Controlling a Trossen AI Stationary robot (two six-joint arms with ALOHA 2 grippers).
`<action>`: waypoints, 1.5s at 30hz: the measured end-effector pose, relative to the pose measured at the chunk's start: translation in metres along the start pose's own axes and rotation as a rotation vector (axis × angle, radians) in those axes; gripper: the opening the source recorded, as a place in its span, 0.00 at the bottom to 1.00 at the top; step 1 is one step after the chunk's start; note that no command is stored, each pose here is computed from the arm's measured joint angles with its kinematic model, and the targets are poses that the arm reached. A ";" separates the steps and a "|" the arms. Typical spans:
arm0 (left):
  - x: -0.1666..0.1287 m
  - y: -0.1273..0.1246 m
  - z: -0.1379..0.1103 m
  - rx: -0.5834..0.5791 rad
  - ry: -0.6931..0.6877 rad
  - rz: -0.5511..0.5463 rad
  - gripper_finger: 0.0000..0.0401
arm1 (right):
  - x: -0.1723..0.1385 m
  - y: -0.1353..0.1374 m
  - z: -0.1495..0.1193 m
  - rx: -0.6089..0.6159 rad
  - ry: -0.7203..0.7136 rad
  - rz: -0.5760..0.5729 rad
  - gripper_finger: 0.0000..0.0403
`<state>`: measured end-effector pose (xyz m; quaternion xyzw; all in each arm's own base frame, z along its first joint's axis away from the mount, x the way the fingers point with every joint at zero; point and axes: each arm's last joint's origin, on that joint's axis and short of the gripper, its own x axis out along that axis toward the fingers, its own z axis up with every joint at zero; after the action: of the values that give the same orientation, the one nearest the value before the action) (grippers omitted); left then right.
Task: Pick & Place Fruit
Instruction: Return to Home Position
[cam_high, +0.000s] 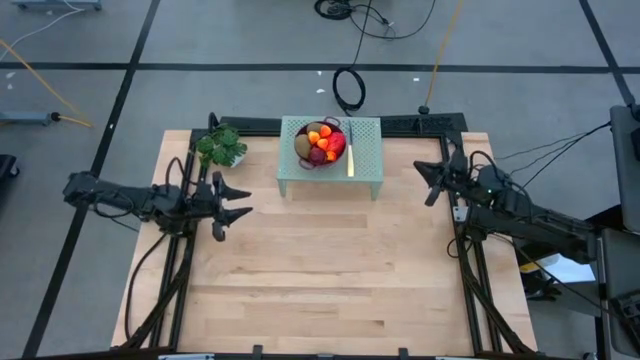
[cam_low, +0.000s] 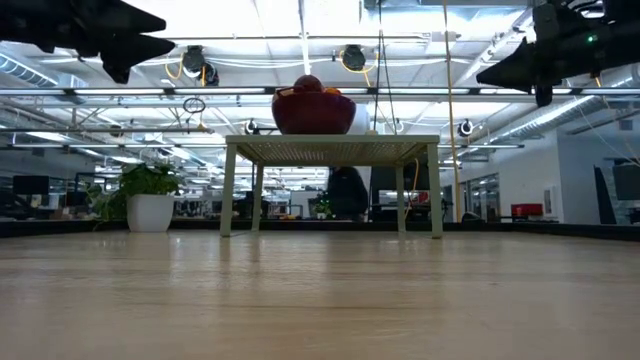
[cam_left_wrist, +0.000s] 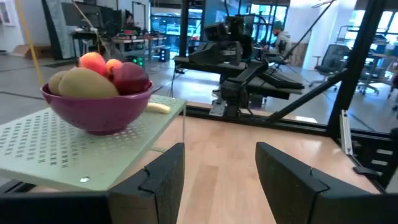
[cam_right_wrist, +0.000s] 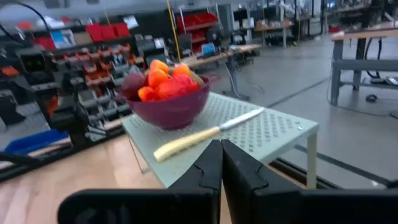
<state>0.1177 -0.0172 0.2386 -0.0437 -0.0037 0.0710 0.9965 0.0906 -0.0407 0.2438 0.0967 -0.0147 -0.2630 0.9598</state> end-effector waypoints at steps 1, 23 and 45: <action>0.001 0.002 0.000 0.000 0.000 0.000 0.49 | 0.000 0.000 -0.001 0.002 -0.016 0.003 0.00; -0.004 0.013 -0.005 -0.044 0.051 -0.066 0.49 | 0.003 -0.007 -0.034 0.045 0.034 -0.016 0.00; -0.032 0.012 -0.008 0.076 0.038 -0.122 0.49 | 0.003 -0.008 -0.039 -0.019 0.088 -0.023 0.00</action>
<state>0.0845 -0.0106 0.2296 -0.0070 0.0153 0.0094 0.9998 0.0921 -0.0415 0.2035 0.0991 0.0313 -0.2695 0.9574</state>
